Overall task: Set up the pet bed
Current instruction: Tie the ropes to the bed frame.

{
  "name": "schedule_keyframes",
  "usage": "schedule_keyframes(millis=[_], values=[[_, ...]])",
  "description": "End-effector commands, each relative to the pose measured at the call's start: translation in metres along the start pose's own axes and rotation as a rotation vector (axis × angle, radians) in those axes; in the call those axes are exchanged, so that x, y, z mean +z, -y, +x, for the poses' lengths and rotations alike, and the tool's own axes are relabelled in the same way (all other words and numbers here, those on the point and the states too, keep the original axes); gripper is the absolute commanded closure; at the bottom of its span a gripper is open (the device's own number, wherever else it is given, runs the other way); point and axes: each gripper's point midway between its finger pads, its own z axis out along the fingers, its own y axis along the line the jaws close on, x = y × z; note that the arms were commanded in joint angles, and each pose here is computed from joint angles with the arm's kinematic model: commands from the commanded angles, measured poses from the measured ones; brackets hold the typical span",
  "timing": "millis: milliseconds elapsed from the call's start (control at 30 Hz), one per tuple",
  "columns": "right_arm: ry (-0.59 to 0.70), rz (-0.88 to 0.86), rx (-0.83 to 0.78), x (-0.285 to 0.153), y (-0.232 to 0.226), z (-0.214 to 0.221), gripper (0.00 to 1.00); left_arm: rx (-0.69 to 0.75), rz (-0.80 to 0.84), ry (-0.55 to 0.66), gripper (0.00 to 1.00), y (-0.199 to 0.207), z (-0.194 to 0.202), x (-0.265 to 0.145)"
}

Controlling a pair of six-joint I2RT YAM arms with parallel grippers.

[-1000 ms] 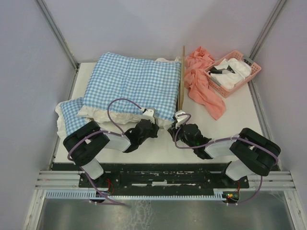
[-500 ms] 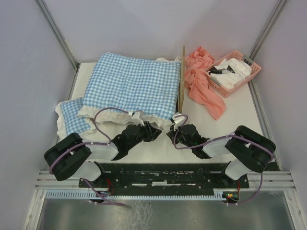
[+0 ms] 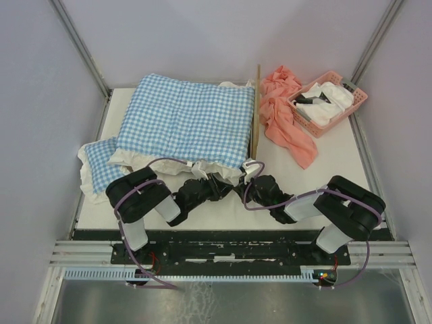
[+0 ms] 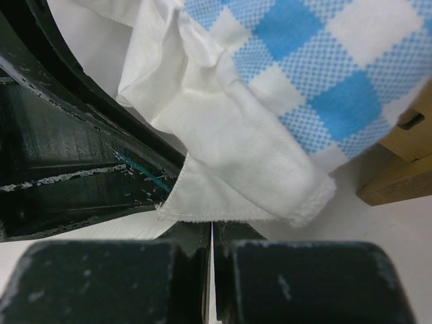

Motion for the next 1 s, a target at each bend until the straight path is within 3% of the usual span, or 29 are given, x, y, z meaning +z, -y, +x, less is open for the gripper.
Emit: schedule_keyframes(millis=[0, 433, 967], values=[[0.052, -0.04, 0.013, 0.004, -0.011, -0.014, 0.98, -0.056, 0.162, 0.085, 0.7, 0.034, -0.017, 0.006], [0.042, -0.031, -0.004, 0.004, -0.008, -0.01, 0.98, -0.048, 0.221, 0.135, 0.6, 0.041, -0.023, 0.017], [0.057, -0.03, -0.002, 0.003, -0.008, -0.012, 0.98, -0.067, 0.186, 0.128, 0.59, 0.03, -0.017, 0.031]])
